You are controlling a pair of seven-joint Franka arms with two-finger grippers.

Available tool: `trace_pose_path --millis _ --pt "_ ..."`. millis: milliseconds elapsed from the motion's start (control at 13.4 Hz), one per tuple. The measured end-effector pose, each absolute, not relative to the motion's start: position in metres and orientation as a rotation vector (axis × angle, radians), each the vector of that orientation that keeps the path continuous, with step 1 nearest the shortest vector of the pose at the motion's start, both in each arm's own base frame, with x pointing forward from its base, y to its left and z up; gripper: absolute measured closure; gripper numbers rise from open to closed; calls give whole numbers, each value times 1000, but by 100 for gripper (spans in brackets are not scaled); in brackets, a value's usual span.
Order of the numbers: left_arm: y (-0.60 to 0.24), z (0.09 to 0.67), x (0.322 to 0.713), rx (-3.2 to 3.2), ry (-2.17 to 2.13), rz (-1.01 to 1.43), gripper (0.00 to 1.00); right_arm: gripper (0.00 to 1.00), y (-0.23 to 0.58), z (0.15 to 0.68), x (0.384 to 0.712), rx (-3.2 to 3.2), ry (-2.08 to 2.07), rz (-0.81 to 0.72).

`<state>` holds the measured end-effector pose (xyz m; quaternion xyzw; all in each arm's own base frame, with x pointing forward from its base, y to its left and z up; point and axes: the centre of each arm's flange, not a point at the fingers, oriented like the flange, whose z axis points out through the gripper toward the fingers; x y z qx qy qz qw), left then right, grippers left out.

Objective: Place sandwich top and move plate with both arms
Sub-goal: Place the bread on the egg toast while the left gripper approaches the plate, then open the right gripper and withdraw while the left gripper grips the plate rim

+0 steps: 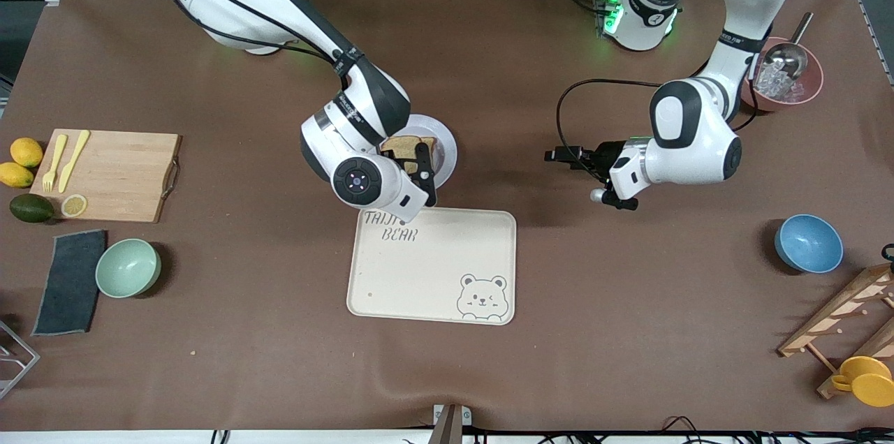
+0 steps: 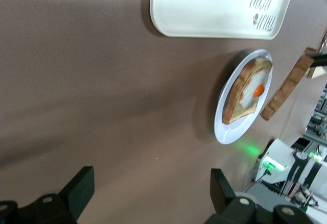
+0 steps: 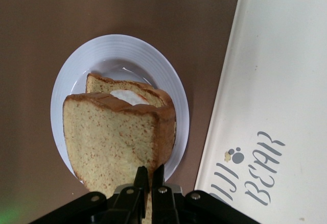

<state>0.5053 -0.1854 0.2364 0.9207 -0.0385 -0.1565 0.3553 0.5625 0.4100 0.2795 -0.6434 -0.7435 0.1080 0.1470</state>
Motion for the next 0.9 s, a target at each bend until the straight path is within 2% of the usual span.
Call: trace_pose_path --millis 897 --pt "-207 185 467 2132 -57 -366 0 93 411 258 560 -1838 -2175 334"
